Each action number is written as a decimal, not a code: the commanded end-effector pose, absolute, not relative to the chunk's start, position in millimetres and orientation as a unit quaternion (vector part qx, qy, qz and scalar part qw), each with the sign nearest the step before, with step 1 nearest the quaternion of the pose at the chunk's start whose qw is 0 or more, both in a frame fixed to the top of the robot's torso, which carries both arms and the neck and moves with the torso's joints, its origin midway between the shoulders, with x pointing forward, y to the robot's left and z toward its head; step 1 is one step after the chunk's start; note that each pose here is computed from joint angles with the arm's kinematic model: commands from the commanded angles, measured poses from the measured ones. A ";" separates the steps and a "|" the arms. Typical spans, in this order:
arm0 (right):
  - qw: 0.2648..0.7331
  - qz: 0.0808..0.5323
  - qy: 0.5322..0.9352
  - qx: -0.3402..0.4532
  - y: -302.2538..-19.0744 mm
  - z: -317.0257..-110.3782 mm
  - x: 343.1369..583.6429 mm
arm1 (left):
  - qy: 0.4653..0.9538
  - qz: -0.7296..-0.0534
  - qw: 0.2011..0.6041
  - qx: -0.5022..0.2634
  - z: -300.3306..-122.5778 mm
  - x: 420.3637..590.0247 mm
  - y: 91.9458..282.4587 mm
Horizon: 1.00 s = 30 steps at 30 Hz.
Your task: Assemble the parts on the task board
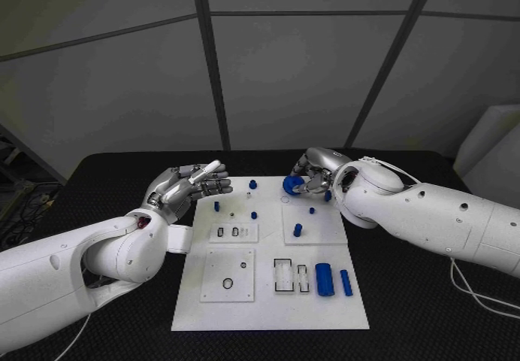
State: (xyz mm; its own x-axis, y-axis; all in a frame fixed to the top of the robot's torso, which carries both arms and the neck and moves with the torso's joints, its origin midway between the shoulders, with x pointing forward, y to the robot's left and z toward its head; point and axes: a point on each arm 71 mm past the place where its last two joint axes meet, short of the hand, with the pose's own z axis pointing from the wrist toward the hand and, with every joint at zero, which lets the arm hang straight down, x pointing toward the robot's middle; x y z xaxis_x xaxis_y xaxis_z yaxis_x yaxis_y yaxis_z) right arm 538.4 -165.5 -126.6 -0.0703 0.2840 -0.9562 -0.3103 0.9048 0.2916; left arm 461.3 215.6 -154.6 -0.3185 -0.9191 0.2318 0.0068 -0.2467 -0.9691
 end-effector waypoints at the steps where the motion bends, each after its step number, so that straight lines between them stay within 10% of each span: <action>1: 0.708 0.236 0.665 -0.033 -150.4 -117.0 532.2 | 0.496 -0.649 0.359 -0.452 -152.7 461.1 214.5; 30: 0.685 0.258 0.674 -0.100 -63.3 -132.9 529.4 | 0.492 -0.645 0.368 -0.453 -151.6 464.3 219.9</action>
State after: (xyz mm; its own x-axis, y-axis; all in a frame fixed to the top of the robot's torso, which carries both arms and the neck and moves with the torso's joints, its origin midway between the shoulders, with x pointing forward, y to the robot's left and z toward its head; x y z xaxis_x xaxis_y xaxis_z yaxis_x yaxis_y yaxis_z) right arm 528.7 -65.1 -133.0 -0.0383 0.2433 -0.9692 -0.4777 0.8475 0.2316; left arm 464.3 221.4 -154.3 -0.3050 -0.9254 0.2252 0.0139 -0.2407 -0.9705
